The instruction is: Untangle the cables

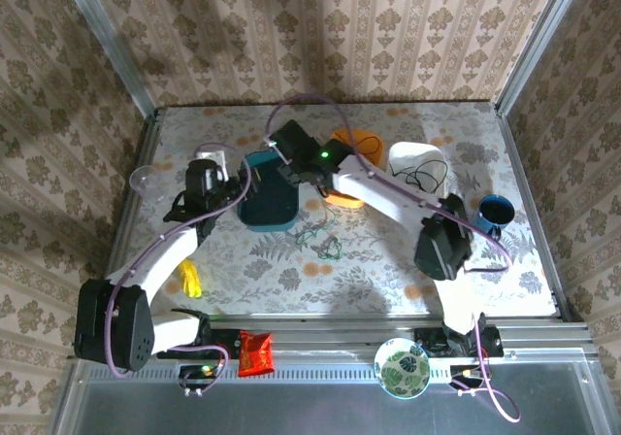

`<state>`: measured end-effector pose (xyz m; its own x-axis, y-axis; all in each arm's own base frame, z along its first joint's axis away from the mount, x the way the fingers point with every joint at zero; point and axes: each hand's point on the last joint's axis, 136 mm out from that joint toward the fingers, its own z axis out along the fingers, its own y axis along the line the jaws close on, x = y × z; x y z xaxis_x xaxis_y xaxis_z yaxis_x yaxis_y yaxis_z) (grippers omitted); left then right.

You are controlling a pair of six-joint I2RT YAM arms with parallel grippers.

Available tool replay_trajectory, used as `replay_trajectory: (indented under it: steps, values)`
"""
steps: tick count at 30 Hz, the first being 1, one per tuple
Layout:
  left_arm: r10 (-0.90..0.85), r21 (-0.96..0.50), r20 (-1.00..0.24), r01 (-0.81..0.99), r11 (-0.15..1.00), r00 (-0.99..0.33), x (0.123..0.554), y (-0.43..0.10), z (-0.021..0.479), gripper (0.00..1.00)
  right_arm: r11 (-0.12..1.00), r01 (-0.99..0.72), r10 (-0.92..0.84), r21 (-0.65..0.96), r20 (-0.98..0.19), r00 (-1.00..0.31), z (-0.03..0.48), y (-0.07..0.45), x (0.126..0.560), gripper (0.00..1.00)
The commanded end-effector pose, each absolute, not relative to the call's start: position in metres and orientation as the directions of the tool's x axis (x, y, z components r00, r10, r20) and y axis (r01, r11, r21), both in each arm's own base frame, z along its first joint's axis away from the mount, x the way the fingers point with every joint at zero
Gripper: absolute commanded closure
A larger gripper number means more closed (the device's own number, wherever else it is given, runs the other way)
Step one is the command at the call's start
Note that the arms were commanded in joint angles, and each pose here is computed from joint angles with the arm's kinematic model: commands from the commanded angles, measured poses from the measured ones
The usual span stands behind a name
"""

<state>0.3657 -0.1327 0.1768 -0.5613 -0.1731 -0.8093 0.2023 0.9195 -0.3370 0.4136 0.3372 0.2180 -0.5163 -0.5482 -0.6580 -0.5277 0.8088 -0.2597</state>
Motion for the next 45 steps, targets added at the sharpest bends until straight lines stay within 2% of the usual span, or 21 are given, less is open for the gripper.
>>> replay_trajectory:
  steps: [1,3,6,12,17,21,30,31,34,36,38,41,45]
  values:
    - [0.052,-0.272,-0.844,0.509,0.817,-0.534,0.339,-0.197,0.184,0.22,0.885,-0.464,-0.347,-0.033,-0.710,-0.613,0.228,0.310,0.397,0.52]
    - [0.195,-0.230,-0.832,0.644,0.730,-0.519,0.313,-0.234,0.175,0.22,0.905,-0.419,-0.263,0.066,-0.687,-0.677,0.214,0.287,0.382,0.52]
    - [0.341,-0.191,-0.788,0.729,0.657,-0.513,0.290,-0.268,0.151,0.23,0.921,-0.333,-0.144,0.204,-0.615,-0.775,0.191,0.255,0.364,0.53]
    - [0.560,-0.113,-0.694,0.835,0.538,-0.454,0.269,-0.313,0.106,0.25,0.951,-0.157,0.009,0.268,-0.528,-0.849,0.161,0.204,0.351,0.53]
    - [0.750,0.055,-0.525,0.863,0.502,-0.402,0.267,-0.307,0.067,0.26,0.944,-0.140,0.053,0.298,-0.557,-0.829,0.172,0.199,0.360,0.53]
    - [0.824,0.138,-0.406,0.864,0.484,-0.396,0.266,-0.293,0.046,0.26,0.942,-0.142,0.054,0.305,-0.554,-0.830,0.173,0.199,0.360,0.53]
    - [0.851,0.261,-0.324,0.826,0.499,-0.412,0.272,-0.275,0.031,0.28,0.935,-0.138,0.063,0.328,-0.536,-0.842,0.165,0.200,0.355,0.54]
    - [0.854,0.257,-0.318,0.829,0.496,-0.412,0.271,-0.275,0.029,0.32,0.934,-0.141,0.062,0.330,-0.536,-0.842,0.165,0.200,0.355,0.54]
    - [0.863,0.233,-0.299,0.846,0.480,-0.407,0.266,-0.280,0.023,0.56,0.932,-0.141,0.065,0.333,-0.539,-0.840,0.166,0.200,0.356,0.54]
    - [0.870,0.223,-0.304,0.858,0.462,-0.389,0.262,-0.286,0.024,0.84,0.933,-0.137,0.069,0.332,-0.540,-0.839,0.166,0.199,0.356,0.54]
    - [0.863,0.229,-0.337,0.856,0.463,-0.376,0.262,-0.293,0.032,1.00,0.934,-0.133,0.073,0.332,-0.541,-0.838,0.166,0.198,0.356,0.54]
    - [0.813,0.252,-0.453,0.822,0.511,-0.367,0.273,-0.301,0.063,1.00,0.935,-0.123,0.085,0.334,-0.545,-0.834,0.165,0.194,0.356,0.54]
    - [0.648,0.219,-0.697,0.769,0.600,-0.307,0.284,-0.309,0.133,1.00,0.934,-0.114,0.096,0.339,-0.544,-0.833,0.163,0.193,0.355,0.54]
